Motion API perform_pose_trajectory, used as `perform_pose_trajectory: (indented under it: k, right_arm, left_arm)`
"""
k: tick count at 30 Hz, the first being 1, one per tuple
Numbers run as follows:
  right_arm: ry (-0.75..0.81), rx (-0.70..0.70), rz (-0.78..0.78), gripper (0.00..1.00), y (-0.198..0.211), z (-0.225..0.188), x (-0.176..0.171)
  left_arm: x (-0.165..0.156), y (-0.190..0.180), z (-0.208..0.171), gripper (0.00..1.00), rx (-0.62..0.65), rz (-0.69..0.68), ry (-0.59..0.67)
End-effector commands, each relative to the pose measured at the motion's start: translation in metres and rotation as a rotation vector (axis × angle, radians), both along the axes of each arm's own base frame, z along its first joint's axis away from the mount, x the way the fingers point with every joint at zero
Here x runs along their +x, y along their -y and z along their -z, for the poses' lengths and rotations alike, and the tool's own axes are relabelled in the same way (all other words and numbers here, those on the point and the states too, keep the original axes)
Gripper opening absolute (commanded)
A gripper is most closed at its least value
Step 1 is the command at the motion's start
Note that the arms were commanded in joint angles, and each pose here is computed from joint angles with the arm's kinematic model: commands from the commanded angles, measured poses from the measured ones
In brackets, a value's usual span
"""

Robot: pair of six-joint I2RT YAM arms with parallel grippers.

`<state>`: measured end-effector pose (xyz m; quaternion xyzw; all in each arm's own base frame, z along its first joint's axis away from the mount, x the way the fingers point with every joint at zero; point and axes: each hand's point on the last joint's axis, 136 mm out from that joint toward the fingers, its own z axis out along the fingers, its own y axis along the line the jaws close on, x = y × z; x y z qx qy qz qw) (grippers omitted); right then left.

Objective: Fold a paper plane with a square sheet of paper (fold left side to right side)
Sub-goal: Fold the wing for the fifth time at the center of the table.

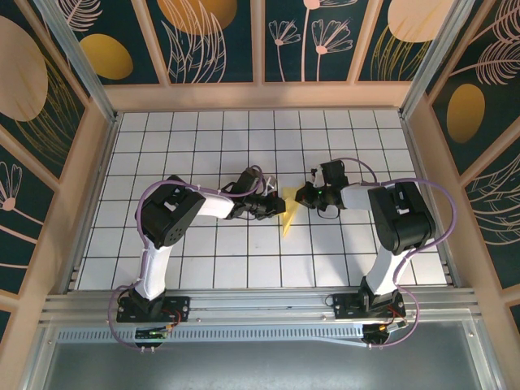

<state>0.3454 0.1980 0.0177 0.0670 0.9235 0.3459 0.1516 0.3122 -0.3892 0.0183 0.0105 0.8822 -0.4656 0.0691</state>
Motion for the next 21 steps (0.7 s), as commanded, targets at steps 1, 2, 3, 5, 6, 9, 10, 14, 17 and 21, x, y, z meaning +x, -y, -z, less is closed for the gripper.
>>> perform_pose_trajectory:
  k: [1,2,3,5,6,9,10,14,17,21]
  right_arm:
    - [-0.081,-0.07,-0.006,0.0,0.013,0.029,-0.021]
    - [-0.088,-0.073,-0.005,0.0,0.015,0.032,-0.023]
    - [-0.094,-0.077,-0.007,0.0,0.016,0.034,-0.026]
    - [-0.104,-0.086,-0.011,0.0,0.018,0.037,-0.029]
    - [-0.109,-0.092,-0.011,0.0,0.02,0.039,-0.031]
    - [-0.114,-0.097,-0.012,0.0,0.022,0.041,-0.033]
    - [-0.113,-0.097,-0.013,0.0,0.022,0.041,-0.033]
    - [-0.106,-0.093,-0.011,0.0,0.021,0.039,-0.032]
    - [-0.102,-0.092,-0.011,0.0,0.021,0.039,-0.03]
    - [-0.1,-0.093,-0.011,0.0,0.021,0.039,-0.03]
  left_arm:
    - [-0.011,-0.024,0.036,0.1,0.152,-0.04,-0.06]
    - [-0.009,-0.025,0.032,0.12,0.152,-0.045,-0.048]
    - [-0.007,-0.025,0.026,0.14,0.153,-0.051,-0.033]
    - [-0.002,-0.027,0.014,0.18,0.153,-0.061,-0.005]
    - [0.0,-0.028,0.007,0.2,0.153,-0.07,0.01]
    - [0.007,-0.035,-0.013,0.24,0.157,-0.096,0.05]
    - [0.009,-0.038,-0.018,0.25,0.166,-0.106,0.06]
    - [0.01,-0.046,-0.04,0.24,0.19,-0.123,0.105]
    - [0.003,-0.038,-0.061,0.16,0.118,-0.091,0.109]
    - [-0.016,-0.012,-0.077,0.09,0.032,0.002,0.085]
